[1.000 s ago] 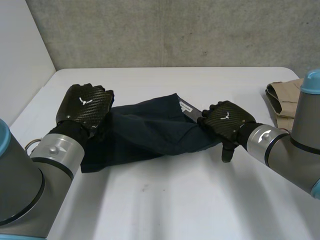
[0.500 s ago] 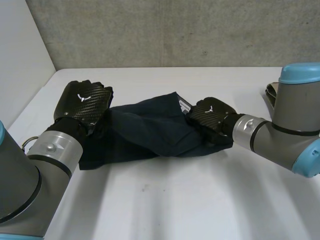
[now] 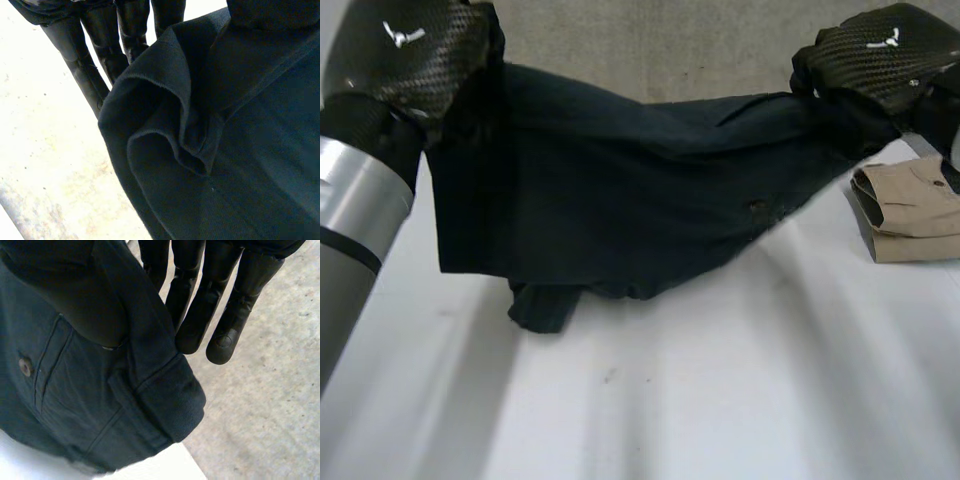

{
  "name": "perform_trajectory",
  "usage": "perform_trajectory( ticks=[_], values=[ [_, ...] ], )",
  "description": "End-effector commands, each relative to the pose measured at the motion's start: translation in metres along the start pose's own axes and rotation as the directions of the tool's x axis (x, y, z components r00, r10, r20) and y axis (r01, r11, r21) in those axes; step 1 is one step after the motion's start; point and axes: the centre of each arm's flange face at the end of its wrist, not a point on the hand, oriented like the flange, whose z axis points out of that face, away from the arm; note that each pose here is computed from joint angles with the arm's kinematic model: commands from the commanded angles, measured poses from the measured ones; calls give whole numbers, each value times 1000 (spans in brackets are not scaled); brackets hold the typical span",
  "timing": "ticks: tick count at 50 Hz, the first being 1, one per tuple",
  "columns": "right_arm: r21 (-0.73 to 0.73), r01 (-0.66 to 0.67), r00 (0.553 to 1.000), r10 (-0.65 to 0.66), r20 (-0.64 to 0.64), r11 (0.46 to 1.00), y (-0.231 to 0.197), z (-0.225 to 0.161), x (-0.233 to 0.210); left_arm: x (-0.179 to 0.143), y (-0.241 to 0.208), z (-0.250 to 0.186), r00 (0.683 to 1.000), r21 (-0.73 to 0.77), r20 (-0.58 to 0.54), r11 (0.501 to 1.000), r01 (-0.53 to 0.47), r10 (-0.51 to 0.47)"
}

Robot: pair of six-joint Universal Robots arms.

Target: Fold the laundry.

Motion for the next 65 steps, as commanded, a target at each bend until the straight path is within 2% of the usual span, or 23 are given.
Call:
perform_trajectory(
  ticks=[1,6,11,14,16,18,19,20,23,25,29,31,35,38,42,43,46,48,50,55,57,62,65],
  values=[
    [-165,33,990,-10,139,986,32,7,-29,19,57,23,995,-164,-97,986,-21,5],
    [-266,67,983,-18,184,962,68,44,-43,37,108,46,991,-276,-134,961,-36,-1],
    [-325,77,995,-54,80,943,95,85,-34,42,134,79,992,-279,-128,959,-47,11],
    [-226,86,995,-93,-19,970,87,114,-34,32,131,111,993,-194,-89,976,-97,81],
    [-86,68,988,-79,-130,994,65,132,-25,23,112,140,991,-56,-26,989,-136,135],
    [19,60,979,-55,-198,998,47,140,-15,17,96,154,989,46,26,988,-147,145],
    [132,52,965,-16,-261,990,28,146,-5,13,87,161,988,101,57,984,-149,143],
    [191,52,958,6,-287,980,18,148,-1,6,68,173,986,207,113,967,-148,126],
    [351,64,926,75,-369,934,-11,150,17,0,36,182,981,383,179,913,-144,80],
    [437,88,898,119,-423,895,-29,147,26,-4,22,184,977,453,206,880,-143,53],
    [516,126,852,174,-494,847,-51,138,35,-12,-17,176,977,583,211,807,-97,-35],
    [520,128,847,180,-500,844,-53,136,35,-14,-20,172,979,584,195,809,-68,-58],
    [474,95,872,156,-464,876,-40,136,20,-9,2,161,986,511,151,859,-20,-66],
    [412,68,895,127,-428,909,-22,136,9,3,40,150,993,401,111,916,-2,-46],
    [223,27,956,39,-290,974,33,140,-27,24,96,125,999,211,41,977,19,-28],
    [188,24,965,26,-260,982,44,140,-34,32,122,111,1000,117,10,993,20,-21],
    [15,25,989,-22,-145,1000,98,138,-66,45,159,86,999,-29,-37,999,19,-20],
    [-98,45,995,-53,-79,994,134,135,-85,52,177,73,998,-100,-62,995,14,-20],
    [-154,64,997,-71,-43,986,151,130,-96,64,205,53,994,-215,-107,977,-11,-13],
    [-258,85,996,-79,32,962,176,109,-111,77,225,18,979,-381,-204,919,-103,25],
    [-288,92,995,-77,62,953,178,100,-114,77,221,4,968,-437,-247,886,-152,45],
    [-362,170,978,-111,176,917,163,61,-115,66,196,-22,954,-519,-297,833,-194,37],
    [-430,263,939,-127,319,863,161,28,-124,62,178,-43,943,-569,-332,793,-217,20]
  ],
)
